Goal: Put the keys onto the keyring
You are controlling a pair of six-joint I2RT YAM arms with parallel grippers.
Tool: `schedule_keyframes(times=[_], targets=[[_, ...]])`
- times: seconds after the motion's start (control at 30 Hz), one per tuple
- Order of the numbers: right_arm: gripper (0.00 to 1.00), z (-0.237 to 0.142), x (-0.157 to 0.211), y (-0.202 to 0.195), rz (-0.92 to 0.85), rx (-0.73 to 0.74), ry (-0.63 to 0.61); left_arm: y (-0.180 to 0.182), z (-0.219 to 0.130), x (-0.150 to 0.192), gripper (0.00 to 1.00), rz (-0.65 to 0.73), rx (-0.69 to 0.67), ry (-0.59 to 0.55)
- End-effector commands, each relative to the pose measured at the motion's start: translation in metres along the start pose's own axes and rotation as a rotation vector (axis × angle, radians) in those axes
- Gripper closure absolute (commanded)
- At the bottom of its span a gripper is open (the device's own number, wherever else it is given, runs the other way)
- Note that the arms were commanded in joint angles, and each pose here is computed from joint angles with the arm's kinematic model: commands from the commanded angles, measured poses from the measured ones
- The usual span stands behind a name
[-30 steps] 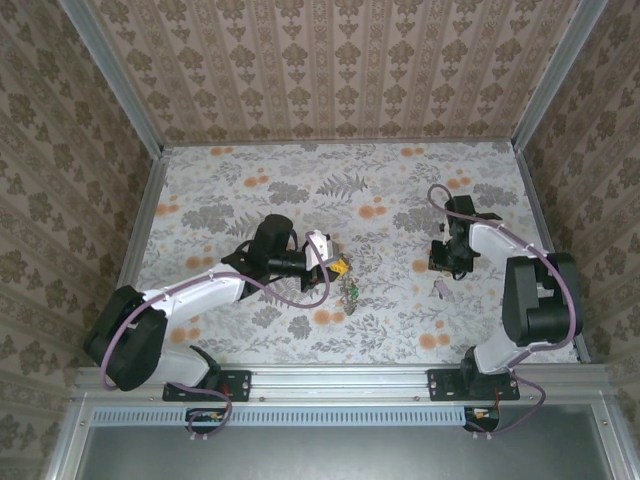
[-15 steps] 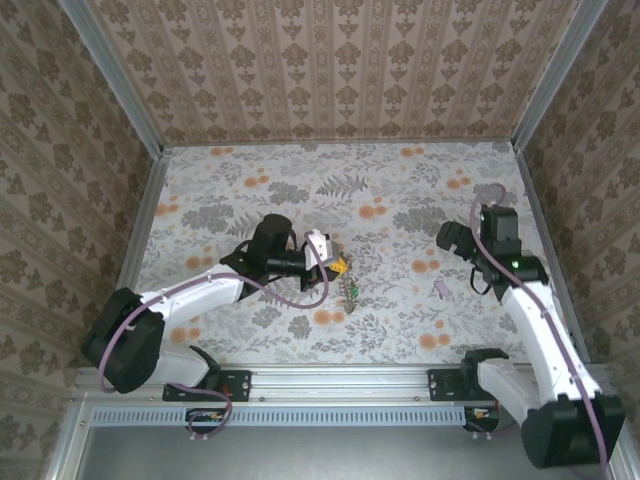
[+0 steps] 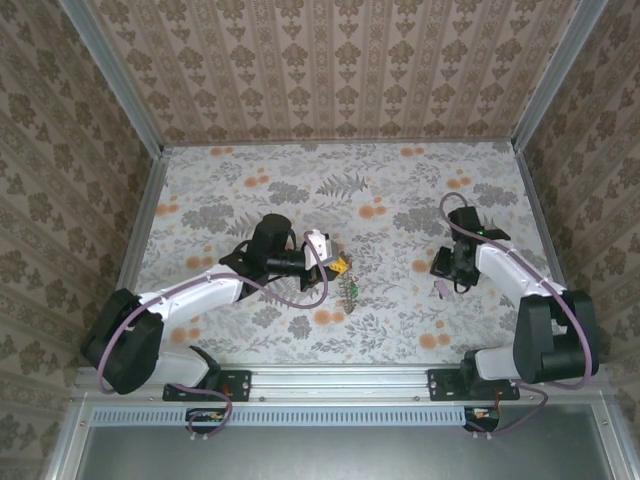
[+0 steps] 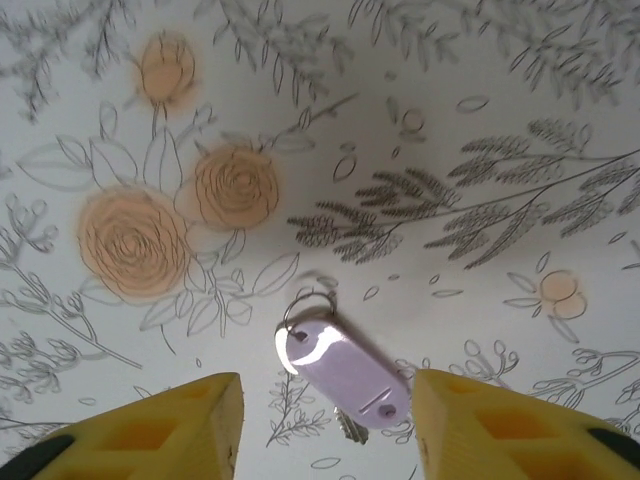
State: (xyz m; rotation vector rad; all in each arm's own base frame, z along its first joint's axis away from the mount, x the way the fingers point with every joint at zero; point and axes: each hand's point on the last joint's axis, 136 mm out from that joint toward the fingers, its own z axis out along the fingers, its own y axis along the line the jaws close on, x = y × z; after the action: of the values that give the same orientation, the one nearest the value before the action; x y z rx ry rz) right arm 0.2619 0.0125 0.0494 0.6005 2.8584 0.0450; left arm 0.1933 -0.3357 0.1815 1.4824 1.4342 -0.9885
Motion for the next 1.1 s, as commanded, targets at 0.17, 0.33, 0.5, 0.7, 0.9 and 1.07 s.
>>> schedule_keyframes(times=[0.17, 0.33, 0.5, 0.7, 0.9, 1.07], targets=[[0.60, 0.011, -0.004, 0.001, -0.070, 0.137, 0.055, -0.002, -0.004, -0.015, 1.00, 0.012, 0.000, -0.030], [0.63, 0.019, -0.004, 0.005, -0.099, 0.169, 0.078, -0.001, -0.003, -0.015, 1.00, 0.012, 0.000, -0.028], [0.67, 0.022, -0.005, 0.006, -0.105, 0.182, 0.087, -0.001, -0.003, -0.014, 1.00, 0.010, 0.002, -0.027], [0.67, 0.024, 0.000, 0.004, -0.116, 0.204, 0.105, 0.000, -0.002, -0.013, 1.00, 0.013, 0.001, -0.024], [0.68, 0.029, 0.003, 0.005, -0.123, 0.210, 0.117, 0.000, -0.002, -0.013, 1.00, 0.017, 0.005, -0.019], [0.73, 0.029, 0.000, 0.007, -0.134, 0.206, 0.113, -0.001, -0.002, -0.013, 1.00, 0.017, 0.008, -0.019]])
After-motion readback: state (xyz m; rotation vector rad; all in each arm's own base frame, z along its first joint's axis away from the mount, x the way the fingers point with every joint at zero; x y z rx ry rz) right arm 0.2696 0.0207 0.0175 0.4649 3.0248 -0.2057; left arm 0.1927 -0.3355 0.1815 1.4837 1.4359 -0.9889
